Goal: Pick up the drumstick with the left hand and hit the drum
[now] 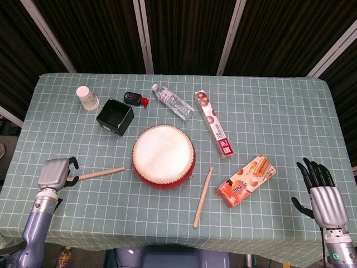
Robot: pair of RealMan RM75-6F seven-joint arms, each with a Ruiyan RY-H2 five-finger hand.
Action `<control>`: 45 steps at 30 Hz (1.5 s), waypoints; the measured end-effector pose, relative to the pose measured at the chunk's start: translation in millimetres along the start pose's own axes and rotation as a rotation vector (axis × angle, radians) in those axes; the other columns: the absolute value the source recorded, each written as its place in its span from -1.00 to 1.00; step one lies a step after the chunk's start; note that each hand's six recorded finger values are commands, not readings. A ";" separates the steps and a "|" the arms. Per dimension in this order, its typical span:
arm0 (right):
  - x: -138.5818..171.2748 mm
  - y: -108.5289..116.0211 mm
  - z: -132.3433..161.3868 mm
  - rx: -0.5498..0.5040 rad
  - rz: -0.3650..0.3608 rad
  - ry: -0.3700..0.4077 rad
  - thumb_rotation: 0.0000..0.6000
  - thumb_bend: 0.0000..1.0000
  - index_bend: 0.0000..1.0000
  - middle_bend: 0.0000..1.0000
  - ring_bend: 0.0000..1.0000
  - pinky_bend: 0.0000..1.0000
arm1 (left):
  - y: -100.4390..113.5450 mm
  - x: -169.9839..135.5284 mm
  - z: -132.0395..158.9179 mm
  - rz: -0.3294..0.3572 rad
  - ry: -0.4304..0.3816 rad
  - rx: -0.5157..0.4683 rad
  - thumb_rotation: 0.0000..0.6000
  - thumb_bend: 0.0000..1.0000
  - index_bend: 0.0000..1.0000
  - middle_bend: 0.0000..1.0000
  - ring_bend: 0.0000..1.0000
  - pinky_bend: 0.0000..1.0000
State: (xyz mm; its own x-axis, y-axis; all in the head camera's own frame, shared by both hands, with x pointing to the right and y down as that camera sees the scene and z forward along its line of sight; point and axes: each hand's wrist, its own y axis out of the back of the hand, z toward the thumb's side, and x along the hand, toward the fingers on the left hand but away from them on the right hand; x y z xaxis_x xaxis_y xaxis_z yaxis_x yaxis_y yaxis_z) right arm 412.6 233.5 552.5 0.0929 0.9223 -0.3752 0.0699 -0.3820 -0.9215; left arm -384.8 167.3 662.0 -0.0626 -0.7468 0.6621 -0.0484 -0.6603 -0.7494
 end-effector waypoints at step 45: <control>0.1 1.4 0.4 -0.011 -0.007 0.004 1.00 -0.44 -1.00 -1.00 -1.00 -0.84 | -42.5 20.3 11.7 -0.083 0.049 -0.010 1.00 0.09 0.46 1.00 1.00 0.96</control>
State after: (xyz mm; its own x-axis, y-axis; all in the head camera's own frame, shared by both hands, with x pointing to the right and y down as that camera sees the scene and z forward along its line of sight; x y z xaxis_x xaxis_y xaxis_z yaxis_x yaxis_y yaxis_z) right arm 412.3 233.1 551.2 0.0963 0.9248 -0.3680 0.0813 -0.3758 -0.9231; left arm -372.3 179.3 707.3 -0.1071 -0.6846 0.7210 -0.0654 -0.7187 -0.6922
